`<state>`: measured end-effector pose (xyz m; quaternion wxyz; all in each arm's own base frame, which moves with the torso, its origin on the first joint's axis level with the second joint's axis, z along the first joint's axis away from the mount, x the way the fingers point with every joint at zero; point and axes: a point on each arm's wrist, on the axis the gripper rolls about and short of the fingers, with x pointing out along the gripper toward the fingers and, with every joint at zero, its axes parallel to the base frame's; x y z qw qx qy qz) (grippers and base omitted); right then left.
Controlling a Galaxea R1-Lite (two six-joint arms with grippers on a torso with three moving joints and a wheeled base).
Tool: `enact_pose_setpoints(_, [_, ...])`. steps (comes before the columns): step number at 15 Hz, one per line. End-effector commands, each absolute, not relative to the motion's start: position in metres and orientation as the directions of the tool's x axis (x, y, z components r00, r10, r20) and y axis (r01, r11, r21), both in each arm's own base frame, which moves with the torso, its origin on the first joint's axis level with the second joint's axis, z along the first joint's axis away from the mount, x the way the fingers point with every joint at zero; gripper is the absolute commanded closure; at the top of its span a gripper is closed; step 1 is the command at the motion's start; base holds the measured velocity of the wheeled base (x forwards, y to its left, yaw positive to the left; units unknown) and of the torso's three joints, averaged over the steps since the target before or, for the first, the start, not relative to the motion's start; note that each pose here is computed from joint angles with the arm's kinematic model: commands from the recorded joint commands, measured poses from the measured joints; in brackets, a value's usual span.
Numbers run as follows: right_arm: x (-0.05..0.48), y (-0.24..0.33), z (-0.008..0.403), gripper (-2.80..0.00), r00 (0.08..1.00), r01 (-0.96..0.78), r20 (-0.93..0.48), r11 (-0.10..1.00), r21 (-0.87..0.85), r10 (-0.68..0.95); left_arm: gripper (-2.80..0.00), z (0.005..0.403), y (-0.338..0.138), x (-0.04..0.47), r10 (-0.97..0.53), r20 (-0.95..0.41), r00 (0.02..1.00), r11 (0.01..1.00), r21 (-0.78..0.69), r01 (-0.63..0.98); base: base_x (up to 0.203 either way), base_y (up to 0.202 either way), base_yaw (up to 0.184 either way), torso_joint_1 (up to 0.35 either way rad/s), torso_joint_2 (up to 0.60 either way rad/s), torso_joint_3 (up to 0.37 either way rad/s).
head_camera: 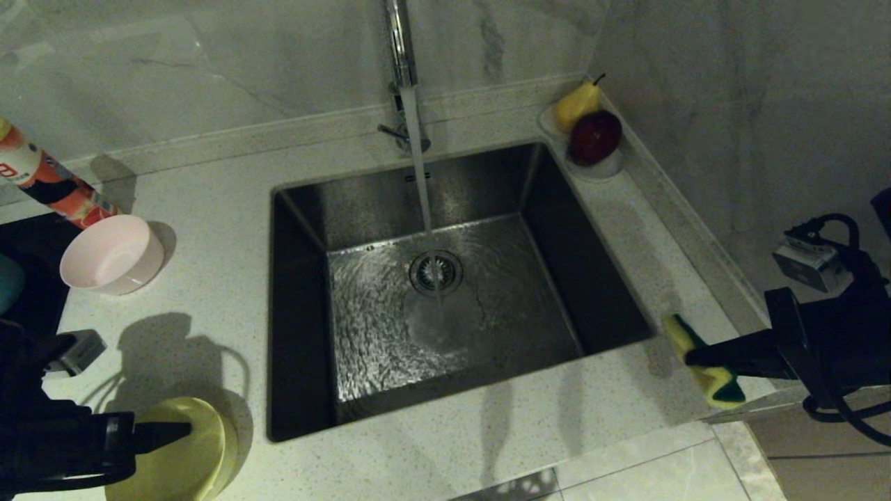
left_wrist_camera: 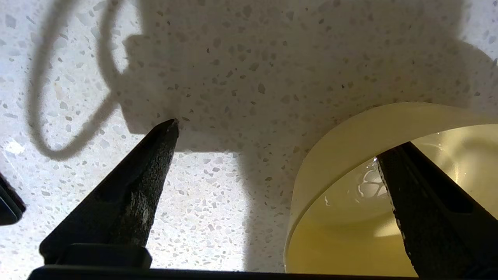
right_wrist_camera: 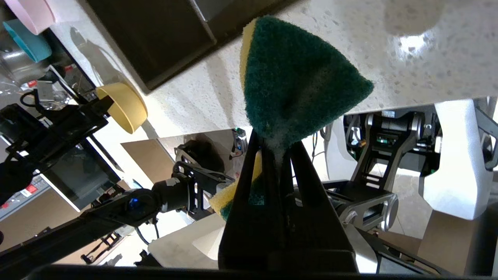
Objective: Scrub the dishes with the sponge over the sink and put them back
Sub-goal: Wash the bowl
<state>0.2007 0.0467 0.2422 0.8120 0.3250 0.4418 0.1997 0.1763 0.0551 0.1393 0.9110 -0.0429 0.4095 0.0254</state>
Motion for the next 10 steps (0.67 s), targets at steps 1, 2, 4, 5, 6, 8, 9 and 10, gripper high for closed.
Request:
enact_pose_setpoints(1, [0.201, 0.046, 0.235, 0.00, 0.514, -0.017, -0.603, 0.710, 0.704, 0.610, -2.80, 0.140, 0.055, 0.178, 0.029, -0.751, 0.659, 0.995, -0.042, -0.092, 0.000, 0.000, 0.000, 0.000, 0.00, 0.000])
enact_pose_setpoints(2, [0.200, 0.046, 0.234, 0.00, 0.511, -0.015, -0.606, 0.711, 0.703, 0.610, -2.80, 0.142, 0.055, 0.180, 0.048, -0.749, 0.661, 0.994, -0.027, -0.103, 0.000, 0.000, 0.000, 0.000, 0.00, 0.000])
enact_pose_setpoints(4, [0.199, 0.046, 0.232, 0.00, 0.509, -0.011, -0.608, 0.711, 0.703, 0.609, -2.80, 0.146, 0.057, 0.183, 0.092, -0.743, 0.663, 0.992, 0.007, -0.130, 0.000, 0.000, 0.000, 0.000, 0.00, 0.000])
enact_pose_setpoints(5, [0.199, 0.045, 0.232, 0.00, 0.511, -0.009, -0.609, 0.712, 0.702, 0.607, -2.80, 0.149, 0.058, 0.184, 0.109, -0.737, 0.668, 0.990, 0.020, -0.139, 0.000, 0.000, 0.000, 0.000, 0.00, 0.000])
enact_pose_setpoints(6, [0.199, 0.043, 0.233, 0.00, 0.518, -0.003, -0.608, 0.712, 0.702, 0.602, -2.80, 0.152, 0.058, 0.185, 0.120, -0.733, 0.669, 0.989, 0.028, -0.147, 0.000, 0.000, 0.000, 0.000, 0.00, 0.000])
enact_pose_setpoints(8, [0.199, 0.042, 0.232, 0.00, 0.521, 0.004, -0.609, 0.712, 0.702, 0.598, -2.80, 0.153, 0.060, 0.186, 0.154, -0.731, 0.665, 0.984, 0.054, -0.168, 0.000, 0.000, 0.000, 0.000, 0.00, 0.000])
enact_pose_setpoints(9, [0.199, 0.041, 0.230, 0.00, 0.517, 0.010, -0.614, 0.713, 0.701, 0.596, -2.80, 0.154, 0.060, 0.186, 0.176, -0.729, 0.662, 0.981, 0.072, -0.182, 0.000, 0.000, 0.000, 0.000, 0.00, 0.000])
enact_pose_setpoints(10, [0.198, 0.041, 0.229, 0.00, 0.516, 0.013, -0.616, 0.714, 0.700, 0.595, -2.80, 0.155, 0.060, 0.186, 0.182, -0.726, 0.663, 0.980, 0.077, -0.185, 0.000, 0.000, 0.000, 0.000, 0.00, 0.000])
